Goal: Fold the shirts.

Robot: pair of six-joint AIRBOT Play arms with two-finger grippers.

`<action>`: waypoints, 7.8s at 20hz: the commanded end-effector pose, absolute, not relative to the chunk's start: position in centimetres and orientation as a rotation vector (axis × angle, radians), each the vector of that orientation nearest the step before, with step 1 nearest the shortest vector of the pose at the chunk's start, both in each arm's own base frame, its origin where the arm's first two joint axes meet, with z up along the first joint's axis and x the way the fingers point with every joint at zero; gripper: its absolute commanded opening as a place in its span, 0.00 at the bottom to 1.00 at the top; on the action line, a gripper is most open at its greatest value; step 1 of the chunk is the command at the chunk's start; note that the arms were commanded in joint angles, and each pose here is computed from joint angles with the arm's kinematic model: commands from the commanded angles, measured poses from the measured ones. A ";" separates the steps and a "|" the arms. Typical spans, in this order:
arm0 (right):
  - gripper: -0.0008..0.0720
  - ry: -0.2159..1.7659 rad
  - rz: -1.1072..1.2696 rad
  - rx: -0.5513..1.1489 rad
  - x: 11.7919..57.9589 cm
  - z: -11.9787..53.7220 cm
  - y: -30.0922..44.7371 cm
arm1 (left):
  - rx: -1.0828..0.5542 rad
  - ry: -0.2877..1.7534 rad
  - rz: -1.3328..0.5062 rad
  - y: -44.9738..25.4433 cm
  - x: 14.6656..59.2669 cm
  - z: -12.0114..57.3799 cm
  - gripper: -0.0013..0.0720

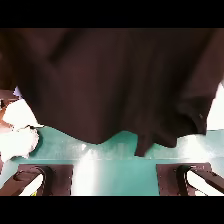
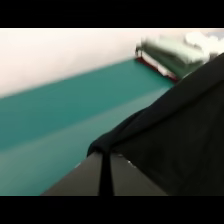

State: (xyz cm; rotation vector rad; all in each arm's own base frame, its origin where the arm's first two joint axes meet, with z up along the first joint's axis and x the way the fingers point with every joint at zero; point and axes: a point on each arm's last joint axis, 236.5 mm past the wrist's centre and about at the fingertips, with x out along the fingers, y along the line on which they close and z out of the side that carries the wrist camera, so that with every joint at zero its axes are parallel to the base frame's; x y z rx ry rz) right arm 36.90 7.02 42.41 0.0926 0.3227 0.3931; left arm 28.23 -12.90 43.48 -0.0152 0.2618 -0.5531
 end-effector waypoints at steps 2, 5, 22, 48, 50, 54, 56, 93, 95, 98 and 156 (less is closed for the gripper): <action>0.04 0.743 0.441 0.205 45.0 26.2 8.6 | -0.096 0.691 -0.517 -12.8 36.0 26.6 0.05; 0.04 0.828 0.425 0.270 50.6 17.8 10.2 | -0.125 0.819 -0.462 -12.3 41.9 16.6 0.05; 0.34 1.162 0.519 0.215 43.2 13.8 6.9 | -0.412 1.192 -0.315 -1.6 43.6 2.6 0.76; 0.34 1.283 0.434 0.323 37.0 12.6 4.5 | -0.358 1.502 -0.646 -10.2 39.5 -4.7 0.05; 0.34 1.303 0.334 0.432 35.1 8.8 2.4 | -0.324 1.436 -0.644 -10.1 39.9 -2.1 0.05; 0.69 1.353 0.156 0.628 29.9 0.3 -0.5 | -0.273 1.331 -0.649 -10.1 39.7 2.6 0.05; 0.70 1.368 0.076 0.707 28.3 -3.0 -1.6 | -0.266 1.304 -0.645 -10.1 39.6 3.9 0.05; 0.04 -0.189 -0.018 -0.099 21.5 56.8 1.0 | 0.019 -0.286 -0.452 -10.4 18.9 59.4 0.05; 0.04 -0.172 -0.055 -0.111 20.9 57.2 0.7 | 0.032 -0.298 -0.458 -10.7 17.1 59.5 0.05; 0.04 -0.056 -0.060 -0.055 23.3 54.9 -1.1 | 0.011 -0.176 -0.448 -10.3 19.5 56.4 0.05; 0.43 1.276 0.252 0.460 31.0 3.8 1.8 | -0.349 1.499 -0.310 -1.9 30.2 -2.6 0.70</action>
